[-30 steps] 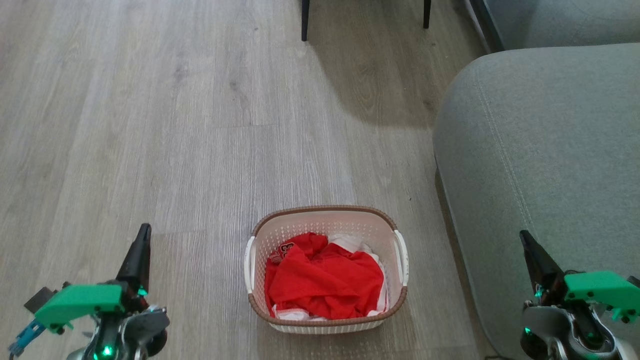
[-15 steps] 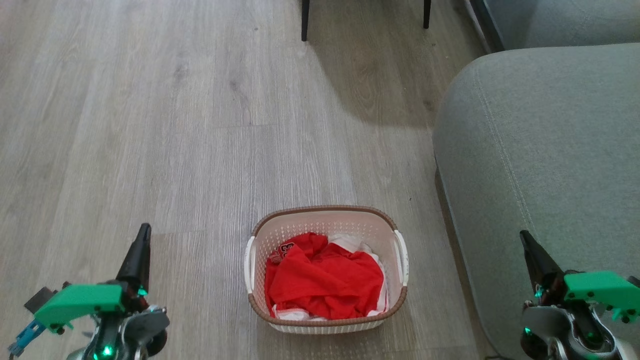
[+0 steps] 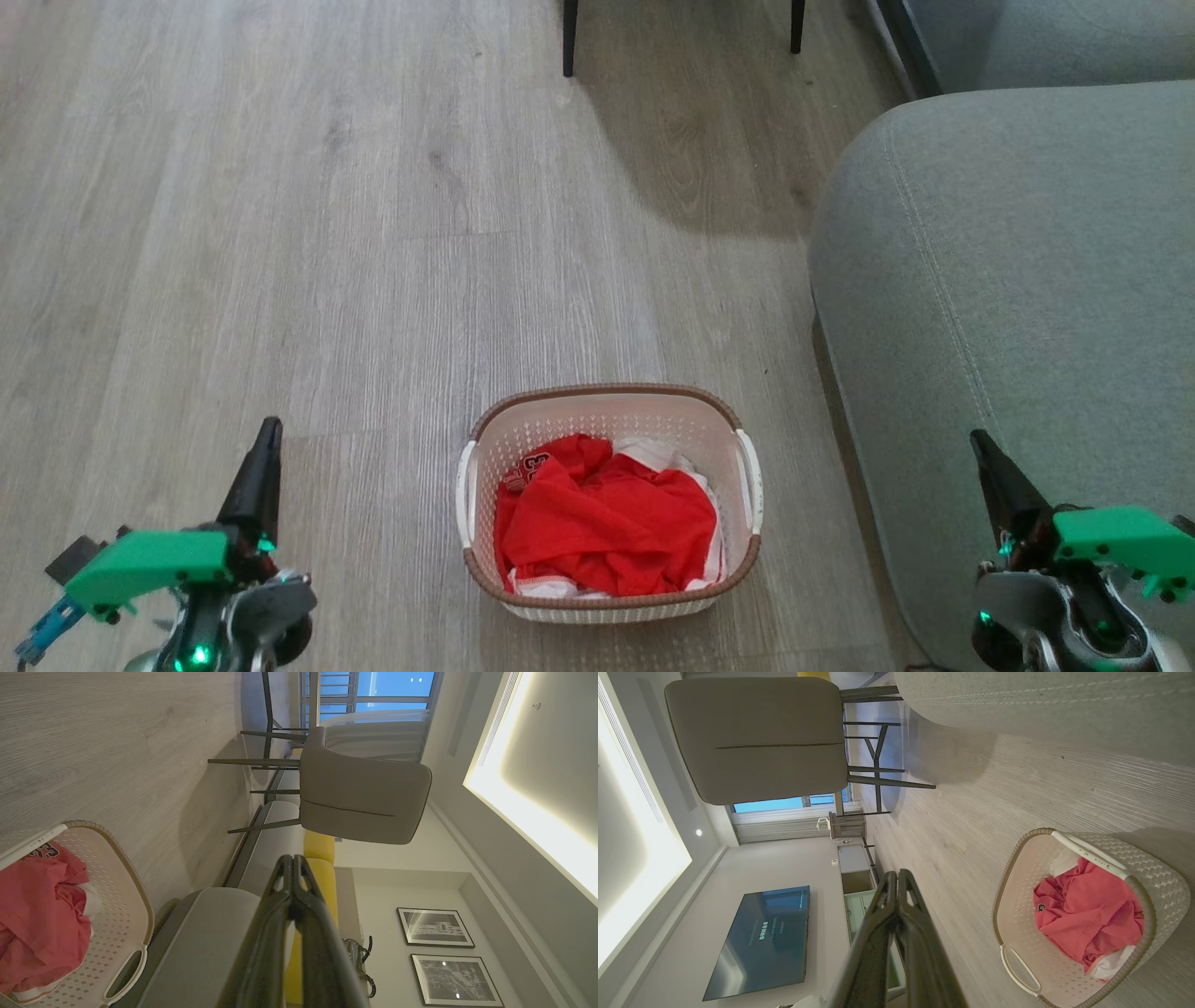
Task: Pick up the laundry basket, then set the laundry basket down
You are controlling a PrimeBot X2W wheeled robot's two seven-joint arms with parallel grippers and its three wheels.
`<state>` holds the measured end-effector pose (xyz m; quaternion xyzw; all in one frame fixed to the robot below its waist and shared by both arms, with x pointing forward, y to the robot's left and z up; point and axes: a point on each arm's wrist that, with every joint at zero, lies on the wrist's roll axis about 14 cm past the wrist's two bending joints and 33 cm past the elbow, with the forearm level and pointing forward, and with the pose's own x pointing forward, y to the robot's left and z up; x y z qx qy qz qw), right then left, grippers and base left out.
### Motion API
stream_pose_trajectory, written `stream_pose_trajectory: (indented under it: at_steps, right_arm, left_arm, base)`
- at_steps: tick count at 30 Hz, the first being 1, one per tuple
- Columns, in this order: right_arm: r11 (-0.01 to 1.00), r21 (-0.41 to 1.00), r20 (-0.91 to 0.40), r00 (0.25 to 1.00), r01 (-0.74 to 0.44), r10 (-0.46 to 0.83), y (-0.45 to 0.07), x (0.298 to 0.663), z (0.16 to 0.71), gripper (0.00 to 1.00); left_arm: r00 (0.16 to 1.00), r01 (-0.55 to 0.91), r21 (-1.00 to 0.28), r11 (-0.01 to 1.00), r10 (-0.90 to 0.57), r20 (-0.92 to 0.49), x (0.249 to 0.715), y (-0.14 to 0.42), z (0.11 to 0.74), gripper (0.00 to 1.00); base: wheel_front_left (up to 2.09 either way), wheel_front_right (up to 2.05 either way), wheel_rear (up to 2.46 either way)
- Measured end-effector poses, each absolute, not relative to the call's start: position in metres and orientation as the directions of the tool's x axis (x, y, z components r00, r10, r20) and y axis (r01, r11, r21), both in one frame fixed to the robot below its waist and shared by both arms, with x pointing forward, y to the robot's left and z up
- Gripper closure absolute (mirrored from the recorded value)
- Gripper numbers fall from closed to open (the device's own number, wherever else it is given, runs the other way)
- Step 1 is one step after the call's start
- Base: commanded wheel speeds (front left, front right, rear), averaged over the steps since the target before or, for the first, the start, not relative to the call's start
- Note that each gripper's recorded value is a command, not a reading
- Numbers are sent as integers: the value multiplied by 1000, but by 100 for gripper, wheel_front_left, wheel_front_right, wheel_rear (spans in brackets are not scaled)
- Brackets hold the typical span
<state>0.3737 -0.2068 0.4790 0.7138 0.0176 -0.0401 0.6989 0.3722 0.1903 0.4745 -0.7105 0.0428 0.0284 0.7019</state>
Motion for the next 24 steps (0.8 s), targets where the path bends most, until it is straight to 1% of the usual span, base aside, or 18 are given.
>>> stream_pose_trajectory:
  at_steps: [24]
  right_arm:
    - [-22, 996, -82, 996, 81, -31, -207, 374, 479, 100]
  left_arm:
    - [995, -101, -995, -11, -21, -100, 372, 190, 475, 100]
  base:
    - [0, 0, 0]
